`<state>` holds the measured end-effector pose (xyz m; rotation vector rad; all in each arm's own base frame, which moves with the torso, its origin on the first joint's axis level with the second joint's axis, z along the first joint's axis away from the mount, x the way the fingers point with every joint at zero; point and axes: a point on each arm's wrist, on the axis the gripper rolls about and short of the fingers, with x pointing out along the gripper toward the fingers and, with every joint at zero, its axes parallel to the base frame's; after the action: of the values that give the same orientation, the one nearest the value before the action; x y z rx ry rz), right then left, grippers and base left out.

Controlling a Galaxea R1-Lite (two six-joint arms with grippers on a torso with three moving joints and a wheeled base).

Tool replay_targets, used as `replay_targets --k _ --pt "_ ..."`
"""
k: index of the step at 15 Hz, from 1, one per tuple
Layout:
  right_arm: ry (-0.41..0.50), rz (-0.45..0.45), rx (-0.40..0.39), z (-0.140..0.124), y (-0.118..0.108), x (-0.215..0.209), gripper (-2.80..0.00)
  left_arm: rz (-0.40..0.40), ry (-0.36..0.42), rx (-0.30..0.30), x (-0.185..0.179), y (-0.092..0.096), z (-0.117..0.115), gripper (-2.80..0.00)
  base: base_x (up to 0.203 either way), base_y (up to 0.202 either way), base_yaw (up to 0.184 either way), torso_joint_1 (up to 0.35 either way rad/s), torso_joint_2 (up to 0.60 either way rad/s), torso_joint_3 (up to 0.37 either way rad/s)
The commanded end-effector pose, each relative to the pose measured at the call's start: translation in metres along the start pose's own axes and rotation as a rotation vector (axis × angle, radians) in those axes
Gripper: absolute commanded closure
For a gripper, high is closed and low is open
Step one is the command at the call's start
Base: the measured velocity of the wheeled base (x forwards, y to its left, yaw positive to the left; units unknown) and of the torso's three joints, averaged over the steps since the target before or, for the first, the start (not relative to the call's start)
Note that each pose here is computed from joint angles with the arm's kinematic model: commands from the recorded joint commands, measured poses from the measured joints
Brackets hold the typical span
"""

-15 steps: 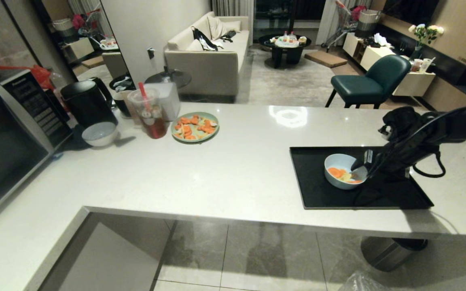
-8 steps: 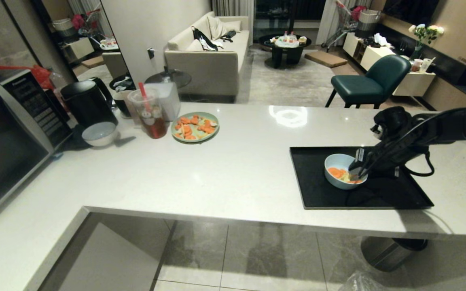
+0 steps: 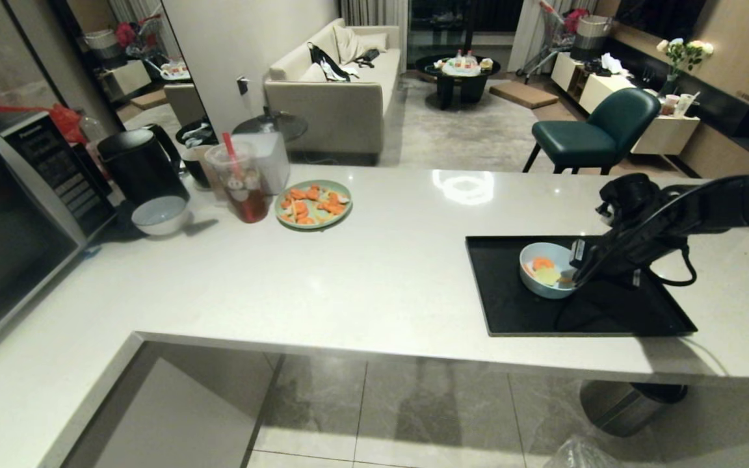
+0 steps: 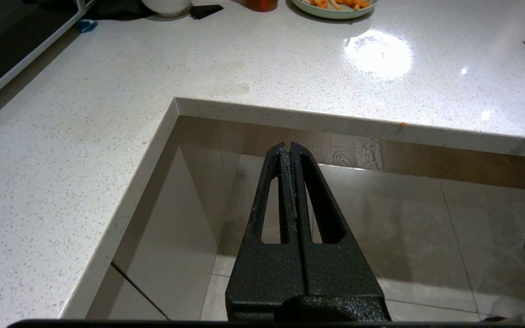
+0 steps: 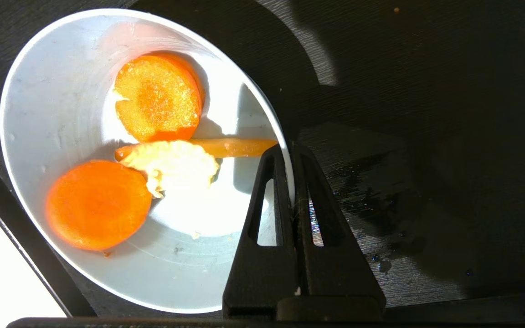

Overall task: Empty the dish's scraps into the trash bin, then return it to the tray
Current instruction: Pick up the bowl with leftover food

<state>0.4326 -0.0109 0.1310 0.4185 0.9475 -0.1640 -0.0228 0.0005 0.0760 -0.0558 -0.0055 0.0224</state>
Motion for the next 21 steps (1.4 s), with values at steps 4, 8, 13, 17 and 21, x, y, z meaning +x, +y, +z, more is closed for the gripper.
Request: replay_targets --k 4,8,13,17,21 --pt "-0.011 0.004 0.002 0.002 0.001 -0.009 0.0 0.0 0.0 -0.001 0.0 0.0 0.0 0.0 0.0 0.0 0.0 0.0 0.0 0.0" --pt "-0.022 0.009 0.002 0.002 0.003 -0.03 0.0 0.0 0.0 -0.001 0.0 0.0 0.0 0.0 0.0 0.0 0.0 0.0 0.0 0.0" --pt "0.014 0.002 0.001 -0.012 0.0 -0.064 0.0 0.0 0.0 -0.001 0.0 0.0 0.0 0.0 0.0 0.0 0.0 0.0 0.0 0.0" --pt "0.061 0.031 -0.016 -0.045 -0.008 -0.1 0.0 0.0 0.0 -0.001 0.0 0.0 0.0 0.0 0.0 0.0 0.0 0.0 0.0 0.0" --pt "0.09 0.041 -0.067 -0.092 -0.018 -0.14 0.0 0.0 0.0 -0.001 0.0 0.0 0.0 0.0 0.0 0.0 0.0 0.0 0.0 0.0"
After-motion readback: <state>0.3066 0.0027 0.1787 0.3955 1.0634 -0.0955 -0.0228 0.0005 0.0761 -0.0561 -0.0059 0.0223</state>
